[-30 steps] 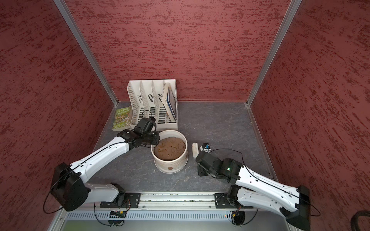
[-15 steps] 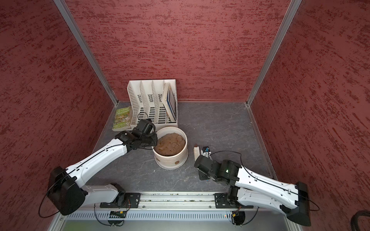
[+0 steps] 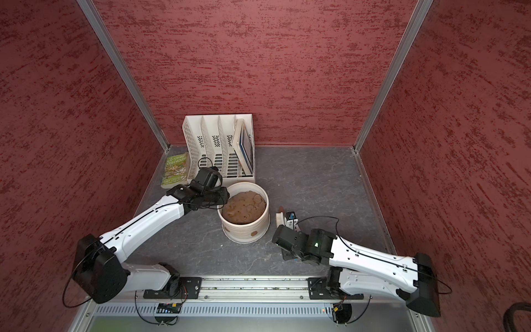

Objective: Scrub the dried mud off the ceramic pot
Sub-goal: Rotate the pot at the center of the board.

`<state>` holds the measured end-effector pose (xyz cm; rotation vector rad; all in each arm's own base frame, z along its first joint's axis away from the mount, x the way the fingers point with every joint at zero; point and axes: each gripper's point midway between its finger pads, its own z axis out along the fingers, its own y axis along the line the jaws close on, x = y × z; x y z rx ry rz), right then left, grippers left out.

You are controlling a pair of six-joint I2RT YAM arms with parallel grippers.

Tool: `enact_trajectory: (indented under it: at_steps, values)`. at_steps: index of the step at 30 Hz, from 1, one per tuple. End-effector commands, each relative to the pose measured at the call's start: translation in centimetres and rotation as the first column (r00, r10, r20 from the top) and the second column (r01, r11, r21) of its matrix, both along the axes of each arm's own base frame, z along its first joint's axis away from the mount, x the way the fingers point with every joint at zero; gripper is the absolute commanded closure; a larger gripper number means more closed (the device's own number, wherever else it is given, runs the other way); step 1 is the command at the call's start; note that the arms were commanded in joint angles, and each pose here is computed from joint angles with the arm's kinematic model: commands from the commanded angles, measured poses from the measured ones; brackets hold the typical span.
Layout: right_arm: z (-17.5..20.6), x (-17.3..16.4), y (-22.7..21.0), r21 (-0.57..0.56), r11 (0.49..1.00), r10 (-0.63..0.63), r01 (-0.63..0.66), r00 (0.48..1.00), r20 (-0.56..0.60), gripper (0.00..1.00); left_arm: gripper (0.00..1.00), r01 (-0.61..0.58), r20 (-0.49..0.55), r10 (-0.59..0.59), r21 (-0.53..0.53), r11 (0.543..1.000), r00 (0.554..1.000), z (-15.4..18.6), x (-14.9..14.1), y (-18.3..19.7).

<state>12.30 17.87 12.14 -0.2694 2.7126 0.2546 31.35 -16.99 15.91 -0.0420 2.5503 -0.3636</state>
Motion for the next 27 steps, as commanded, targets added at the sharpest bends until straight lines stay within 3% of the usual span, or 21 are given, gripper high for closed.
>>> enact_trajectory:
  at_steps: [1,13,27]
  values:
    - [1.4,0.6,0.7,0.042,0.999,-0.007,0.005,0.999,0.046,1.00,0.66,0.022,0.049,-0.021,-0.027,0.999,0.999,1.5,0.9,-0.6]
    - [1.2,0.0,0.6,0.097,0.995,0.018,-0.022,0.999,0.041,1.00,1.00,0.084,0.034,-0.083,-0.025,0.996,0.996,1.1,0.2,-1.2]
    - [0.7,0.1,1.9,0.121,0.991,0.054,-0.056,0.998,0.018,1.00,1.00,0.312,0.013,-0.313,0.023,0.950,0.950,2.2,-2.6,-2.5]
